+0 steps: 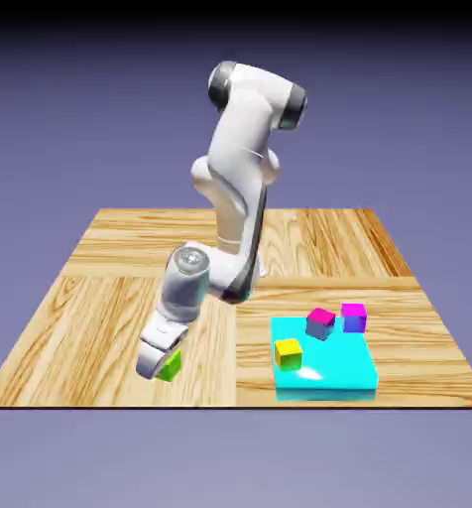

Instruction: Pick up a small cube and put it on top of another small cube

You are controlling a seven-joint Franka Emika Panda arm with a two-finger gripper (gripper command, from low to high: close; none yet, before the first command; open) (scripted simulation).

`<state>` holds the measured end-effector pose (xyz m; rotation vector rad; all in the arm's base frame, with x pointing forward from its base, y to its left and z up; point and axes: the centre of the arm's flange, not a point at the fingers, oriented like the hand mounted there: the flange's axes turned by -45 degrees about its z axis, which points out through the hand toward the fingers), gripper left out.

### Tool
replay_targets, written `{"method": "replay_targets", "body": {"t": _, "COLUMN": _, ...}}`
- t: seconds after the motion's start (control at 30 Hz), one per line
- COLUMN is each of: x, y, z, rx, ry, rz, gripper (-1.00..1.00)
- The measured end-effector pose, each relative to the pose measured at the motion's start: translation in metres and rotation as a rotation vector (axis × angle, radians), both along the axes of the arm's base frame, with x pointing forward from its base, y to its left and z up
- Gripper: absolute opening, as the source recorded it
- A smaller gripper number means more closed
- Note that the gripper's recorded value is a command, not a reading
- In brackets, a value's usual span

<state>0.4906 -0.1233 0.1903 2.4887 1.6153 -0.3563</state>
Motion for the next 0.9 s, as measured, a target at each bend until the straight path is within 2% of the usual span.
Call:
{"method": "replay_targets", "body": {"t": 0.07, "x": 0.012, "y": 0.002, "z": 0.021, "rx": 0.020, "ry": -0.035, "rz": -0.011, "gripper": -1.00}}
{"method": "replay_targets", "body": {"t": 0.17, "x": 0.021, "y": 0.067, "z": 0.047, "rx": 0.080, "ry": -0.036, "rz": 0.082, "gripper": -1.00}}
{"method": "replay_targets", "body": {"t": 0.27, "x": 0.009, "y": 0.148, "z": 0.061, "rx": 0.109, "ry": -0.006, "rz": 0.224, "gripper": -1.00}}
{"method": "replay_targets", "body": {"t": 0.43, "x": -0.042, "y": 0.277, "z": 0.098, "rx": 0.098, "ry": 0.015, "rz": 0.494, "gripper": -1.00}}
{"method": "replay_targets", "body": {"t": 0.6, "x": -0.110, "y": 0.357, "z": 0.136, "rx": 0.018, "ry": -0.015, "rz": 0.715, "gripper": -1.00}}
{"method": "replay_targets", "body": {"t": 0.67, "x": -0.119, "y": 0.360, "z": 0.123, "rx": 0.001, "ry": 0.000, "rz": 0.739, "gripper": -1.00}}
{"method": "replay_targets", "body": {"t": 0.8, "x": -0.114, "y": 0.348, "z": 0.063, "rx": -0.001, "ry": 0.000, "rz": 0.738, "gripper": -1.00}}
{"method": "replay_targets", "body": {"t": 0.83, "x": -0.114, "y": 0.345, "z": 0.055, "rx": 0.000, "ry": 0.000, "rz": 0.736, "gripper": 1.00}}
{"method": "replay_targets", "body": {"t": 0.9, "x": -0.115, "y": 0.347, "z": 0.055, "rx": 0.000, "ry": -0.001, "rz": 0.742, "gripper": 1.00}}
